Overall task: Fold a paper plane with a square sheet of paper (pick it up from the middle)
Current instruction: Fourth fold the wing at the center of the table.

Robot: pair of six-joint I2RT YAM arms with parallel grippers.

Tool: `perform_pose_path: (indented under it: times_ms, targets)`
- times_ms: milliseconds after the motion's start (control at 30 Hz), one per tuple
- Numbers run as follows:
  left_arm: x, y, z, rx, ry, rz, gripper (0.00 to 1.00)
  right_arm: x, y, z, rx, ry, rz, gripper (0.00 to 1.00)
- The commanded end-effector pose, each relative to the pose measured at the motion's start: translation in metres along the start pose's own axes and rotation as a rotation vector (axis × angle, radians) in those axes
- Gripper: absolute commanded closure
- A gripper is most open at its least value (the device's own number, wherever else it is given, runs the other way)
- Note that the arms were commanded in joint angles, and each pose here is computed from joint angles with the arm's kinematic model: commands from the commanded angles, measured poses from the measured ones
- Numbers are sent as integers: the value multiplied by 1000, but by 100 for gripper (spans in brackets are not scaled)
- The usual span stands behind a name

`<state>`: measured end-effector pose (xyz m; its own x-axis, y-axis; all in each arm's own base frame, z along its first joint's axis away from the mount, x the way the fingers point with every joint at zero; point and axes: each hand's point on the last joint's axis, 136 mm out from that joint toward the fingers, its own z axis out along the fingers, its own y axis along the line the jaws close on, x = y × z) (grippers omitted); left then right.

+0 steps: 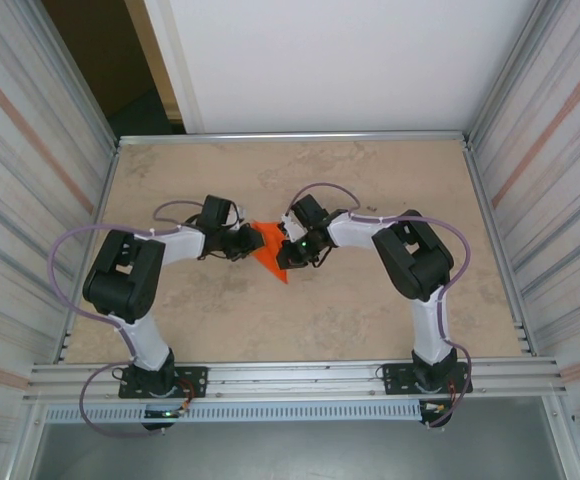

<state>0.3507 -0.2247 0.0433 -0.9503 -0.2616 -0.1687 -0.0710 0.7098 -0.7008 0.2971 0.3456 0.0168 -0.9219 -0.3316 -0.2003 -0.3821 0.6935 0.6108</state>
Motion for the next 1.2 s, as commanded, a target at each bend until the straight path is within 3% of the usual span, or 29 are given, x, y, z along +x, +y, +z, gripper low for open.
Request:
perform_pose_path:
  times_ms: [0,733,1167]
  targets:
    - [7,-23,1,72,9,76,80,15,-7,0,-46,42,36,90]
    - [22,-10,24,68,50,89,68,17,-14,-7,-122,28,61,87]
    - [38,29,30,-151,127,14,62,11,-7,-14,-115,-4,73,82]
